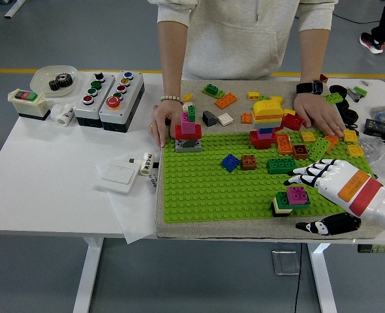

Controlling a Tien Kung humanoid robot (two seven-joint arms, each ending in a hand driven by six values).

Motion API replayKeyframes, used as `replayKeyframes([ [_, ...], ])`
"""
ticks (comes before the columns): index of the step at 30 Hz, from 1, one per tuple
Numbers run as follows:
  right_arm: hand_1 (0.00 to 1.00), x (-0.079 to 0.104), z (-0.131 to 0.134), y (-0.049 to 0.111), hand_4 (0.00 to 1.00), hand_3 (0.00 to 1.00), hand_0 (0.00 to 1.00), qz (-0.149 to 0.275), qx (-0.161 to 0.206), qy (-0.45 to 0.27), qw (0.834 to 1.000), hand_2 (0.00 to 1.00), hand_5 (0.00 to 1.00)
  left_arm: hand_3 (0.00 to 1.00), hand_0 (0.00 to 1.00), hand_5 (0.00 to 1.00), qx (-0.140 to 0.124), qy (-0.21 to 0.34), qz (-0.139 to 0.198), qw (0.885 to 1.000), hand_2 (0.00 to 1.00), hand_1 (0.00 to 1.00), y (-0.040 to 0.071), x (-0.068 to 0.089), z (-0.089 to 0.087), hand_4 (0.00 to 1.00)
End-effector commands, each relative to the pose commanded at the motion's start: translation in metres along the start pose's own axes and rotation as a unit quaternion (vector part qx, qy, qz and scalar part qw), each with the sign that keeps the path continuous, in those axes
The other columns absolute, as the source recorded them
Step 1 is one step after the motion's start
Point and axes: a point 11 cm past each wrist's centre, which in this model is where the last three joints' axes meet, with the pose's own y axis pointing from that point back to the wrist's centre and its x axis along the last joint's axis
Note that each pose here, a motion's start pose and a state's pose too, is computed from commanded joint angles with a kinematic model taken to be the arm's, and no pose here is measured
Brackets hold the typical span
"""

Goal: Pick up the brick,pile it on top of brick,press brick,pick up the brick,pile it on top of brick,press brick

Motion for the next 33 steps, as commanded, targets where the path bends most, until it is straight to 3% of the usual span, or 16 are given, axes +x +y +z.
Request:
replayKeyframes([
  [33, 0.617, -0.006, -0.0023, 0.0066, 0.799, 0.572, 0.619, 0.006, -0.002, -0.008, 1.0, 0.671, 0.464, 0.622, 0.795, 0.634, 0.004, -0.006, -0.002, 1.0, 0.764, 0.805, 0.0001, -0.0018, -0.0037, 0.678],
])
